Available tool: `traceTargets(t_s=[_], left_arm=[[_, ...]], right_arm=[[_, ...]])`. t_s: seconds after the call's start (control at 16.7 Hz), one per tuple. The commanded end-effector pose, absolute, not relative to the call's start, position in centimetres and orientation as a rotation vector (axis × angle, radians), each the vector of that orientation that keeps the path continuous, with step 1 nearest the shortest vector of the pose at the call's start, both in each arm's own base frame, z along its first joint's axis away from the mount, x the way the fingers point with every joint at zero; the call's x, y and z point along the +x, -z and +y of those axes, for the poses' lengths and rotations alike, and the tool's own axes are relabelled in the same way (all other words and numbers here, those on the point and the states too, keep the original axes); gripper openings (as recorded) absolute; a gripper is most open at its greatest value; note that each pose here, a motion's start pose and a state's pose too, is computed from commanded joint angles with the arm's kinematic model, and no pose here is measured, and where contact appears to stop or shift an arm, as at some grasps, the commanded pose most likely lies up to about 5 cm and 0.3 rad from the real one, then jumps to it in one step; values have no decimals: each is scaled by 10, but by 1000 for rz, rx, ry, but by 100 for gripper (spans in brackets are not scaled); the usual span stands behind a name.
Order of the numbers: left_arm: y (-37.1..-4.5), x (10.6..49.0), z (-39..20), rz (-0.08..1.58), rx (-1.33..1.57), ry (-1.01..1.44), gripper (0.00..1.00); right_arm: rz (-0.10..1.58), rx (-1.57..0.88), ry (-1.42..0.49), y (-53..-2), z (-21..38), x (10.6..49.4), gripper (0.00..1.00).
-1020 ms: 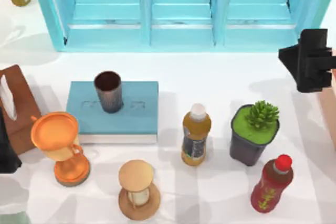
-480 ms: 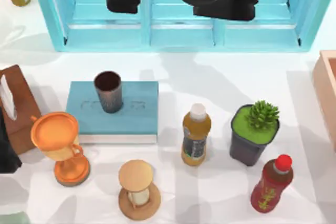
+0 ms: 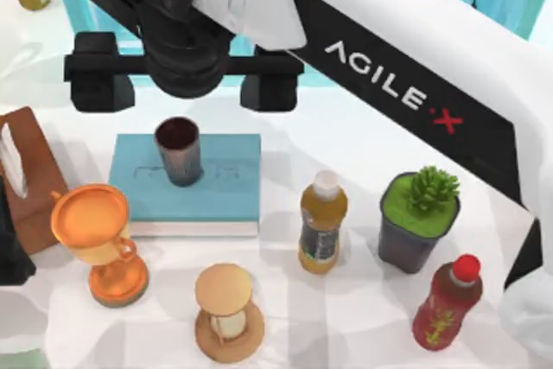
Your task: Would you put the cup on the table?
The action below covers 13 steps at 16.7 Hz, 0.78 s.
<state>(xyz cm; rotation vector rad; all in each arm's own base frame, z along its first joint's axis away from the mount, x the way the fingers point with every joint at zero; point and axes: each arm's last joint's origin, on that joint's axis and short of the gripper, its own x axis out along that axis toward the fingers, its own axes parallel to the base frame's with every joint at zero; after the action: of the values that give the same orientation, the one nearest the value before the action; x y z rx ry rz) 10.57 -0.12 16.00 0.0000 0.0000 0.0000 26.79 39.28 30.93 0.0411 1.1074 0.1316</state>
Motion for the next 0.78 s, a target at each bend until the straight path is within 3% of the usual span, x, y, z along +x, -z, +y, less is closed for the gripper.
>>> traceTargets(t_s=[0.3, 0.78], left_arm=[[-160, 106, -1, 0, 0, 0, 100], [-160, 106, -1, 0, 0, 0, 100]], right_arm=[[1089, 9, -10, -270, 413, 277, 100], [1080, 12, 12, -263, 414, 281, 100]])
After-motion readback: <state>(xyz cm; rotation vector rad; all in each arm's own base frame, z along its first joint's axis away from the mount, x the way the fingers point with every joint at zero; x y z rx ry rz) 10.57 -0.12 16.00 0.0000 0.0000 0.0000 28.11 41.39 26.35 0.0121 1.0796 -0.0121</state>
